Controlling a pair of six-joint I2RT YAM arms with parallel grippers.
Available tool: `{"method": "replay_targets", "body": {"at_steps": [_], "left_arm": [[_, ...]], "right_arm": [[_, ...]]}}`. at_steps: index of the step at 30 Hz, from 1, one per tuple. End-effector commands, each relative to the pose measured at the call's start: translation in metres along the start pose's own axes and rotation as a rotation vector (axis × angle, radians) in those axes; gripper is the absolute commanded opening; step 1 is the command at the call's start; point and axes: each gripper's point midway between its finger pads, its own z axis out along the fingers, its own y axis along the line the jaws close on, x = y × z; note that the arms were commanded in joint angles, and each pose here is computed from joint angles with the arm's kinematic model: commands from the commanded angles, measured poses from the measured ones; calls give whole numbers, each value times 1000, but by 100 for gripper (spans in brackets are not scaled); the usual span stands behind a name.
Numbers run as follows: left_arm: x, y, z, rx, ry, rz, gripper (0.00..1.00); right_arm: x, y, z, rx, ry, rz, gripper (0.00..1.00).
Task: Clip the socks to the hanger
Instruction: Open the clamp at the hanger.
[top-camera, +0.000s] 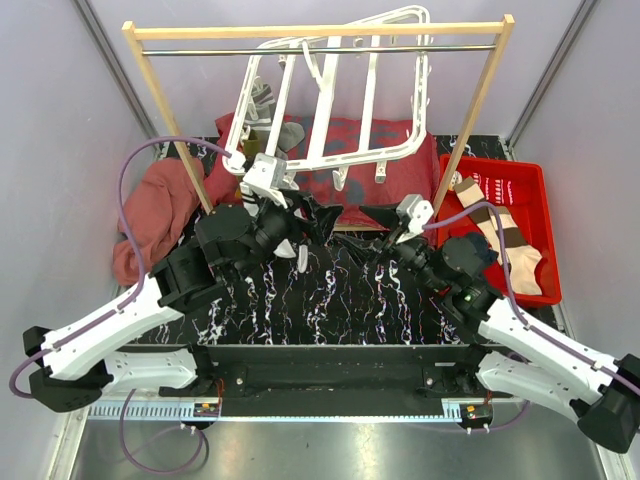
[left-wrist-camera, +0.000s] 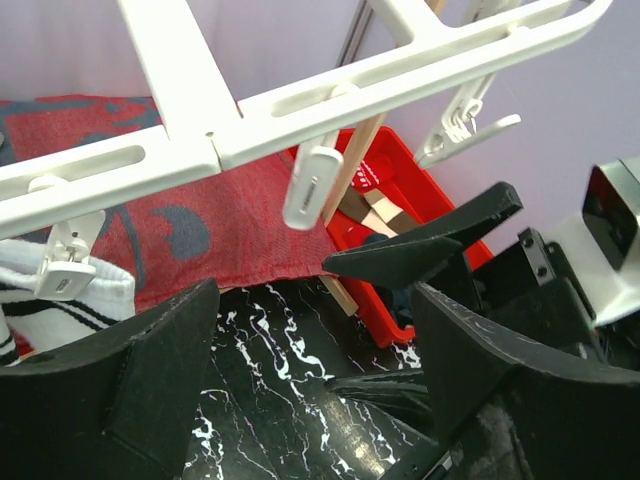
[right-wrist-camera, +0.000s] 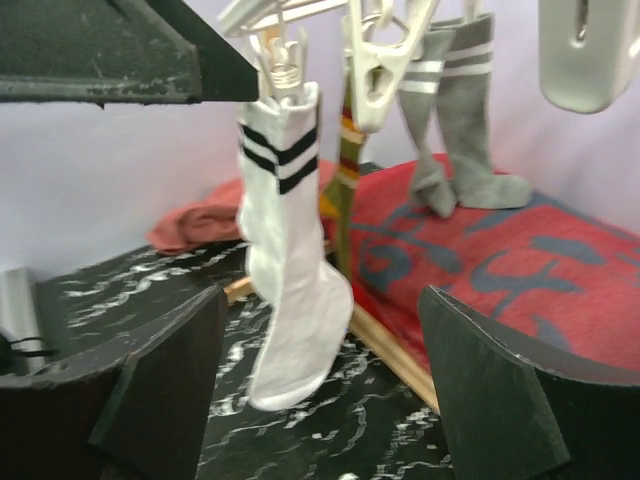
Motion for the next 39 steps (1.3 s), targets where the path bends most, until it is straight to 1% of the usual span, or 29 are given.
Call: {"method": "replay_targets", "body": {"at_steps": [1,3,6,11,17,22,29,30,32,33,36,37,39], "left_arm": [[-36,4,-3,-57,-124,-71,81],[-41,7,-5,-72,-140,-72,81],[-47,5,-5,-65,-155,-80,80],[-47,-7,7,-35,-142,-79,77],[-55,-13,25,-67,-159,-58,75],[-54,0,38,-195,-182,-33,73],[-55,10,45,-279,-204,2,61],[-54,10,46,-282,-201,6,56],[-54,10,47,-283,-201,6,51],[-53,10,47,-285,-200,8,44],[-53,11,46,-280,-197,8,37],[-53,10,45,-275,-197,7,33],[-52,8,44,-257,-193,5,27]], "right_arm": [[-42,-23,7,168,-142,-160,85],[-48,-26,11,191,-176,-196,85],[-53,-26,18,191,-187,-208,85],[-40,-28,23,201,-155,-182,85],[-28,-34,13,241,-123,-134,85],[-25,-33,5,241,-110,-100,85],[-17,-24,3,200,-99,-51,85],[-16,-22,3,190,-101,-46,85],[-16,-20,3,178,-103,-41,85],[-18,-18,4,168,-110,-31,85],[-19,-14,5,144,-116,-13,85],[-20,-12,5,137,-116,-7,85],[-20,-9,7,124,-113,20,85]]}}
